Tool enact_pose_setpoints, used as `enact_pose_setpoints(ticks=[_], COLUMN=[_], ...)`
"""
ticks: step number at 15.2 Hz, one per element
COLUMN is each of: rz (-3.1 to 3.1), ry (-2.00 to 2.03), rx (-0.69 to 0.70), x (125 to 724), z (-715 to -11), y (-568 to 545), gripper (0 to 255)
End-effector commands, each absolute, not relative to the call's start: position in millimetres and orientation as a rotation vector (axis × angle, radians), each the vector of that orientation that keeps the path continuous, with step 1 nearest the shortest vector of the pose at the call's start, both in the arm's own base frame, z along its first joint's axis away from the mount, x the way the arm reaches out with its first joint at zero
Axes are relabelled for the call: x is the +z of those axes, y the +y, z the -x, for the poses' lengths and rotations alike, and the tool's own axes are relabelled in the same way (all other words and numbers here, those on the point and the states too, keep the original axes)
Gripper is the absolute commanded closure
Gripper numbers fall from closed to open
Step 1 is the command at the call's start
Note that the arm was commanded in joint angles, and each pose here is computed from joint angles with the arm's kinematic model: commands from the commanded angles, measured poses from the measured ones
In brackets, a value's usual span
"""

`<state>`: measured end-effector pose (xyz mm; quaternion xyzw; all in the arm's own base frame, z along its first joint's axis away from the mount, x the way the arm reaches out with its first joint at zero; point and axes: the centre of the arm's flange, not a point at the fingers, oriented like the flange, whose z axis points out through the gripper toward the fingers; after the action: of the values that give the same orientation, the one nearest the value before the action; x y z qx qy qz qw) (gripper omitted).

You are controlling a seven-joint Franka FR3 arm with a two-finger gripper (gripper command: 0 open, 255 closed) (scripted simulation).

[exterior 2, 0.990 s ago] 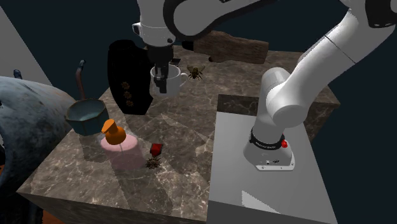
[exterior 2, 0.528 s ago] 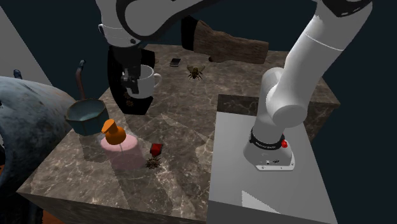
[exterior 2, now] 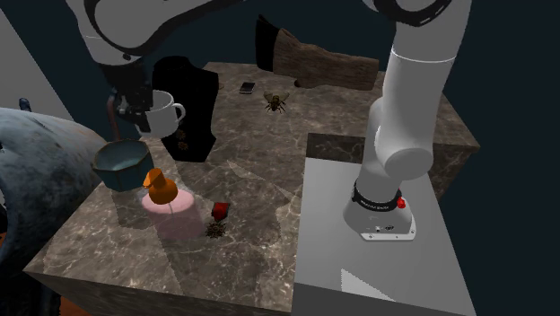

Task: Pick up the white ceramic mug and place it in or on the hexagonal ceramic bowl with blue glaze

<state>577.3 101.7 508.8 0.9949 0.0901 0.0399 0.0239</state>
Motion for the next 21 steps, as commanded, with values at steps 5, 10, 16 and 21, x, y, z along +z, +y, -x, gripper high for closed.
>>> enact_pose_setpoints(ticks=[5, 10, 16, 21], rz=[-3.079, -3.079, -3.079, -3.079], ry=[0.278, 0.278, 0.278, 0.278], rx=[0.124, 0.124, 0.124, 0.124], x=[508.1, 503.6, 472.0, 445.6], z=[-653.2, -699.5, -699.5, -699.5], y=[121.7, 133.1, 133.1, 133.1], gripper=[255, 255, 255, 255])
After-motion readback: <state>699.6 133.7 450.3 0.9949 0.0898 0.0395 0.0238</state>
